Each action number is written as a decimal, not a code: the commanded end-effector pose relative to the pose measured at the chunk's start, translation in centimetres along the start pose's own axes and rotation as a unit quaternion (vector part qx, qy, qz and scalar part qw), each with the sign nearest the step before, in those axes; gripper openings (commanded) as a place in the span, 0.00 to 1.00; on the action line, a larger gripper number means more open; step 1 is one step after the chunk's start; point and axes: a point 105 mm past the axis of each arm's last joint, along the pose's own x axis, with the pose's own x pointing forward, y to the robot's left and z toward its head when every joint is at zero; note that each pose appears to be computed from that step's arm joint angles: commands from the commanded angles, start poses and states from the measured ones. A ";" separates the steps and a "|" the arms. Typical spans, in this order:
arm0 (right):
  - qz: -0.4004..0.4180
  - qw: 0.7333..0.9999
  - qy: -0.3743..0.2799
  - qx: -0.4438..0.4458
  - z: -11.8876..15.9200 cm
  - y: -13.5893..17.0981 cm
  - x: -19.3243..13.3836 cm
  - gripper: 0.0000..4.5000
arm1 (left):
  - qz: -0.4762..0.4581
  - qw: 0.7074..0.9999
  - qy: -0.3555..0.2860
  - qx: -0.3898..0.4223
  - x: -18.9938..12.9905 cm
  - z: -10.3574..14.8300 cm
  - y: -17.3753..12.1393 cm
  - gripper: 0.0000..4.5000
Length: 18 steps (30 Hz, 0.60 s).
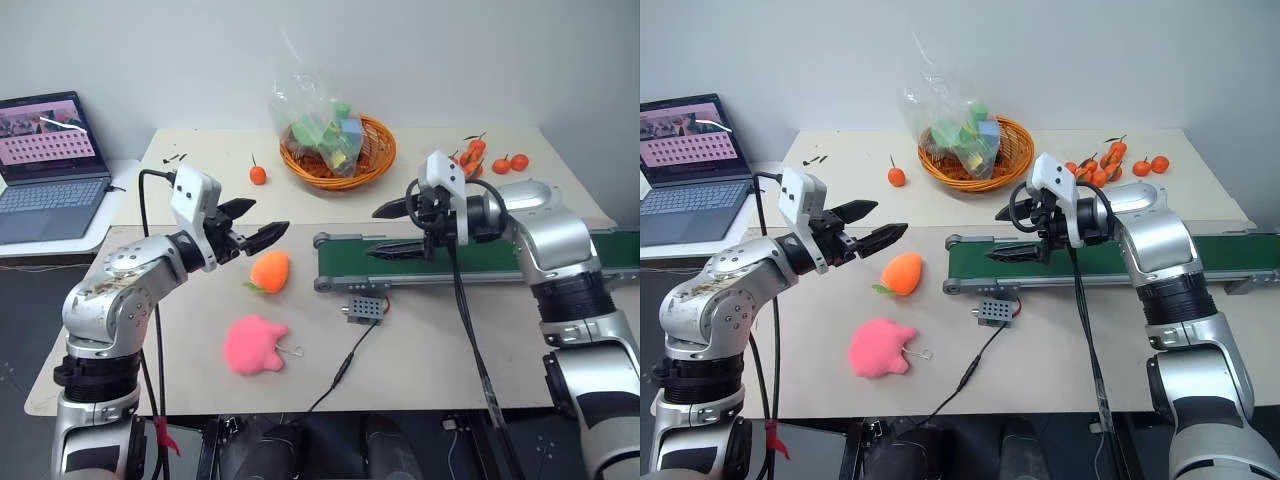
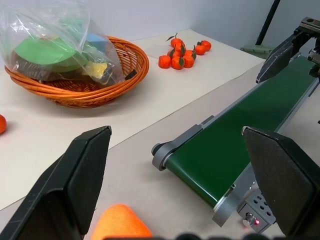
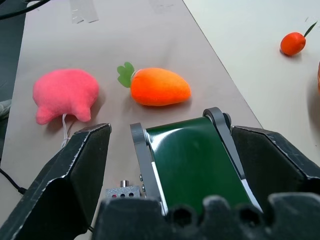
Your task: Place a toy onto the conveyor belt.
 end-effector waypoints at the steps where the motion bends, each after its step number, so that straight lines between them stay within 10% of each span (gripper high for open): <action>1: -0.007 1.000 -0.012 -0.019 1.0 -0.1 -0.6 1.00 | 0.029 0.999 -0.011 0.029 -1.0 0.9 1.2 1.00; 10: 0.005 1.000 -0.013 -0.020 0.9 -0.2 0.2 1.00 | 0.216 0.970 0.000 -0.113 -9.9 -3.2 8.1 1.00; 18: 0.017 1.000 -0.014 -0.021 0.8 -0.2 0.9 1.00 | 0.130 0.919 -0.016 -0.372 -12.7 -7.7 3.3 1.00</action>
